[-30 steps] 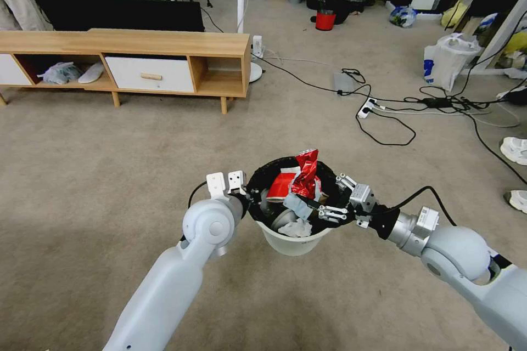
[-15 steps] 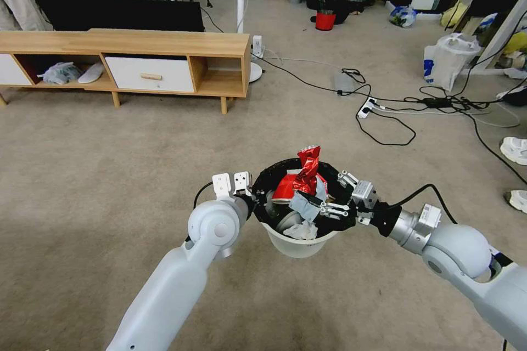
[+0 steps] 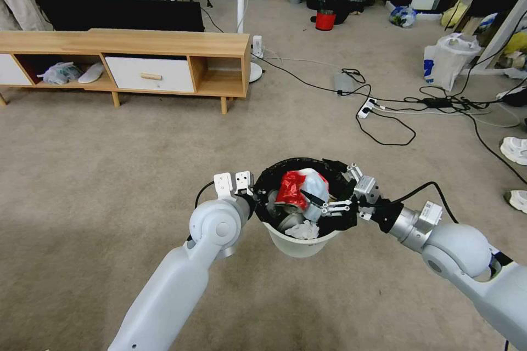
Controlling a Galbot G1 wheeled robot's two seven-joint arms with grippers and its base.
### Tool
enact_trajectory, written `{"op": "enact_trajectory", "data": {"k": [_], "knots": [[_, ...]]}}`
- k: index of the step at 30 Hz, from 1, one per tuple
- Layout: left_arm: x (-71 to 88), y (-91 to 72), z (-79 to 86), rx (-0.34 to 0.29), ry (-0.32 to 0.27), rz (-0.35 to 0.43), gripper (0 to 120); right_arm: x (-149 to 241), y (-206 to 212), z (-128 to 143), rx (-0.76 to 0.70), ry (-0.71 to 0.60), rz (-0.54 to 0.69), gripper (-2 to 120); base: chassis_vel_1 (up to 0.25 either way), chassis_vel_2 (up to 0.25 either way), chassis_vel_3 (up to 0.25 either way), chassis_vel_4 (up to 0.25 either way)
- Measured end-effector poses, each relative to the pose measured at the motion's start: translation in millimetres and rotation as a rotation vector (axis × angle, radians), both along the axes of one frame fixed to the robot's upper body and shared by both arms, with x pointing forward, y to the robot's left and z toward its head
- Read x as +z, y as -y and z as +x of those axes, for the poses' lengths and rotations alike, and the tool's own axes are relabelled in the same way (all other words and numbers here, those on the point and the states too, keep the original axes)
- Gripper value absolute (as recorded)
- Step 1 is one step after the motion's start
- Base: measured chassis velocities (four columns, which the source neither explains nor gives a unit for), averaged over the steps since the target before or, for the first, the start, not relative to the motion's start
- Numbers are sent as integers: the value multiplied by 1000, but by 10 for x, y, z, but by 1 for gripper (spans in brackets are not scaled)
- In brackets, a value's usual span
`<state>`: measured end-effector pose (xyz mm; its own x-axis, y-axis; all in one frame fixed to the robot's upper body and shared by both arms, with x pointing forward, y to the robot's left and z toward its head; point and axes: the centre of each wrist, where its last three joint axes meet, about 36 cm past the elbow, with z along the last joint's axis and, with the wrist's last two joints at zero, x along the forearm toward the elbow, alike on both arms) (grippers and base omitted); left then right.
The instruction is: Pick up the trash bin and place the garbage on the floor into it.
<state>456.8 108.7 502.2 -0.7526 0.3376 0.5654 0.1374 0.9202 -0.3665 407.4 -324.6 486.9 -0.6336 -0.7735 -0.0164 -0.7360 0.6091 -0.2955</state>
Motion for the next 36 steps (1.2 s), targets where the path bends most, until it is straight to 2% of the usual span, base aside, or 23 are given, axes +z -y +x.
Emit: {"op": "enact_trajectory", "data": {"k": [18,26,32,33,34,36], "knots": [[3,-7,13,6,2,2,2,-5,9,17,-15,8,5,100,0,0,0,0],[-16,-101,6,32,-2,2,2,259,27,84,-88,101,65,100,0,0,0,0],[55,-187,-25,53,20,-6,2,547,20,96,-250,181,118,100,0,0,0,0],[84,-232,-41,64,33,-1,2,650,27,87,-348,195,136,100,0,0,0,0],[84,-232,-41,64,33,-1,2,650,27,87,-348,195,136,100,0,0,0,0],[133,-305,-73,80,53,3,2,740,43,65,-482,189,147,100,0,0,0,0]]}}
